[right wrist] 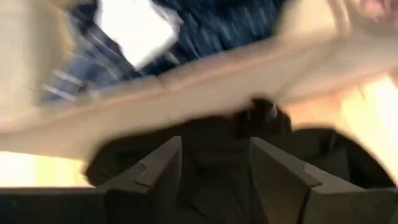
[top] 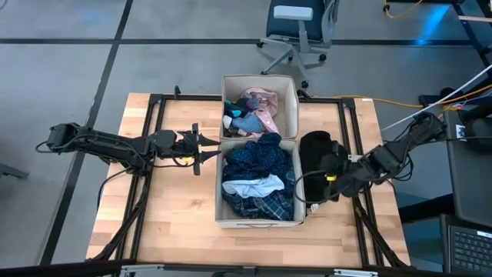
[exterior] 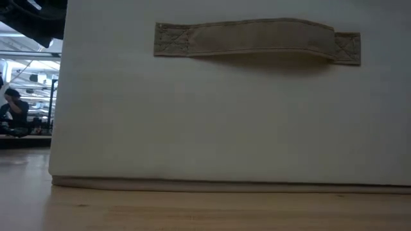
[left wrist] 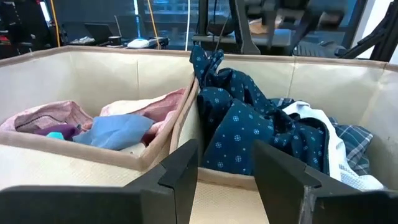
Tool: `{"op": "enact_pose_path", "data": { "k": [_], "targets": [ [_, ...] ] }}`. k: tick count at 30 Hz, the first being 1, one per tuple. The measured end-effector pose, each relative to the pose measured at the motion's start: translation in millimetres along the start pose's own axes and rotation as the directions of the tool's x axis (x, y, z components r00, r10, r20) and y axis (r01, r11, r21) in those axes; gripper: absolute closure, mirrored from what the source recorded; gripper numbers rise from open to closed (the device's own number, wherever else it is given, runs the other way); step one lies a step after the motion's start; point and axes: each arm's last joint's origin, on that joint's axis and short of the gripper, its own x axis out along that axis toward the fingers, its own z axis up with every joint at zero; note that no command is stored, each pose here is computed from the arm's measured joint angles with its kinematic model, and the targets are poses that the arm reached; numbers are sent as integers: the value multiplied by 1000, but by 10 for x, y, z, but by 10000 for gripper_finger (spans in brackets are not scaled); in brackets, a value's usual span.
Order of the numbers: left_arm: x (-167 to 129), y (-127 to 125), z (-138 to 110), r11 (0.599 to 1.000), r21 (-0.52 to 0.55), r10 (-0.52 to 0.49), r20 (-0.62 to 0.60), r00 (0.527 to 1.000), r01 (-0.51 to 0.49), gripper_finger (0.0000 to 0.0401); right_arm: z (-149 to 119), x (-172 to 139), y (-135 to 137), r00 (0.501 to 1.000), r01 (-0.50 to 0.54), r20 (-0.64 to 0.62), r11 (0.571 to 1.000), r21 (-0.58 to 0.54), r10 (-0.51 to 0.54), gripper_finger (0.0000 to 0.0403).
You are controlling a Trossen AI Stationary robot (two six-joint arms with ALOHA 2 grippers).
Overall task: Sort clothes
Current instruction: Put the black shirt into the top laundry organizer
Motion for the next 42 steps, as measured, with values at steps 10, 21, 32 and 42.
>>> {"op": "enact_pose_path", "data": {
  "k": [10,21,32,42],
  "targets": [
    [4,46,36,999,-22,24,36,999,-23,262,-714,659,-123,989,75,-132,996,45,-69,217],
    [8,98,32,997,-65,50,31,998,-48,262,-930,982,-118,998,53,-29,997,51,-52,217],
    [8,100,30,996,-69,51,29,998,-49,262,-1232,1276,-221,996,73,42,996,59,-76,217],
    [47,84,-20,997,-63,45,-1,999,-45,262,-1459,1440,-330,993,85,74,993,88,-91,310]
  ]
}}
